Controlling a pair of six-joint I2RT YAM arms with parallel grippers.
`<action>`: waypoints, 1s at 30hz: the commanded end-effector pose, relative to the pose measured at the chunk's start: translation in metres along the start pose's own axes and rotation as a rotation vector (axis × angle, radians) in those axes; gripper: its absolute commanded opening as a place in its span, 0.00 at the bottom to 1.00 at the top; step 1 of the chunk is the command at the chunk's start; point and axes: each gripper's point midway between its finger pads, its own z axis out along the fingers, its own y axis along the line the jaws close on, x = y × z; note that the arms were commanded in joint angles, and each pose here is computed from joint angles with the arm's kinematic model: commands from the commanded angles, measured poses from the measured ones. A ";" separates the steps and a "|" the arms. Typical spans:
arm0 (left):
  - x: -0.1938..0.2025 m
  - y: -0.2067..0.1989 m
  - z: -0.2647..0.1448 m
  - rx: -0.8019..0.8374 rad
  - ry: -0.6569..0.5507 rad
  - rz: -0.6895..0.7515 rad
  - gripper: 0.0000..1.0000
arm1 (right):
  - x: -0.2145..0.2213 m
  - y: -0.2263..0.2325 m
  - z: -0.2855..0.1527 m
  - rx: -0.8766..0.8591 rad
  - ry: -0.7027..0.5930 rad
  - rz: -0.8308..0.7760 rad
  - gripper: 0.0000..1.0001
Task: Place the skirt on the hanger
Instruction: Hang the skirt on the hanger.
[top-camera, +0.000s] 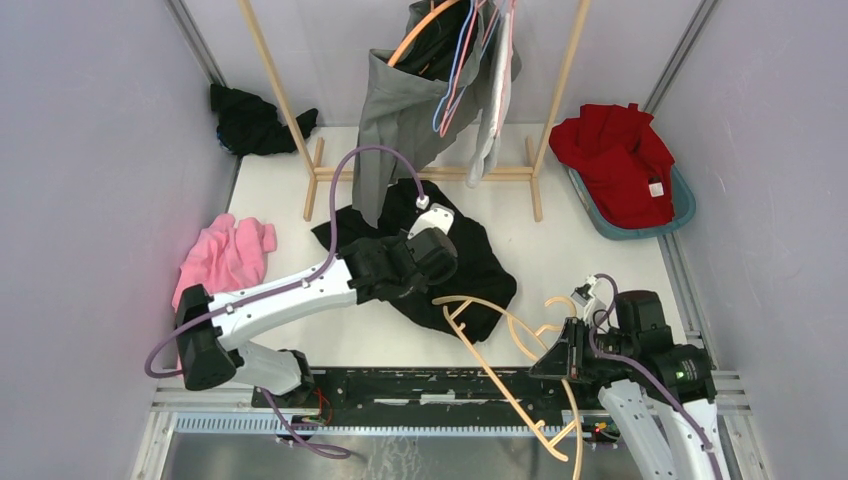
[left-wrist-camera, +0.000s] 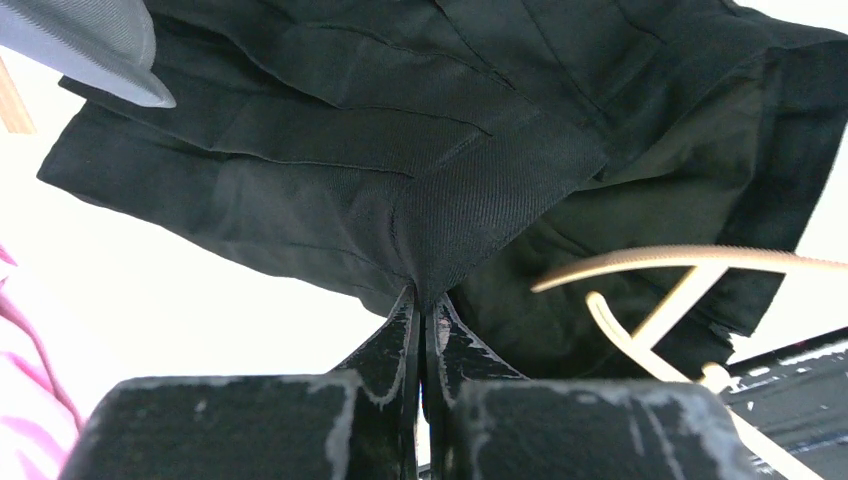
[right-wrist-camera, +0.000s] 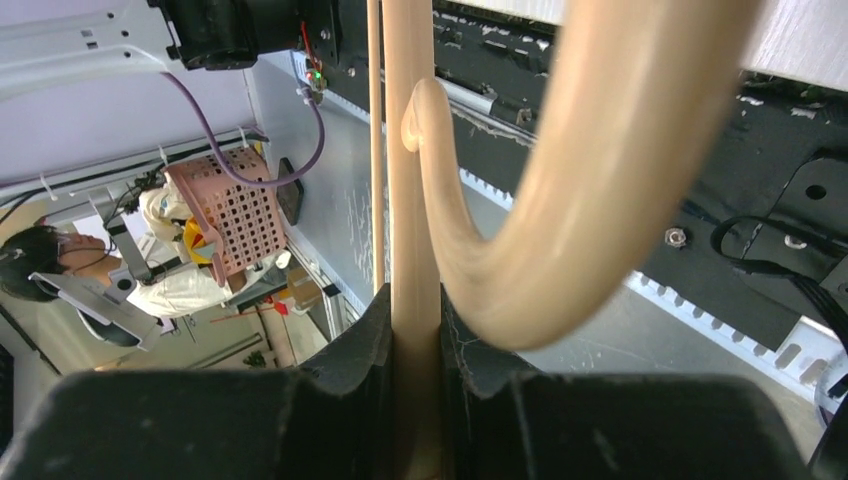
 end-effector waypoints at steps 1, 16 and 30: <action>-0.032 -0.006 -0.024 0.091 -0.102 -0.069 0.03 | -0.018 0.003 0.009 -0.048 -0.067 -0.009 0.02; -0.041 -0.010 -0.073 0.300 -0.166 -0.145 0.03 | -0.064 -0.019 0.042 -0.083 -0.236 0.106 0.02; -0.030 -0.031 -0.084 0.459 -0.157 -0.171 0.03 | -0.106 -0.026 0.068 -0.149 -0.317 0.204 0.02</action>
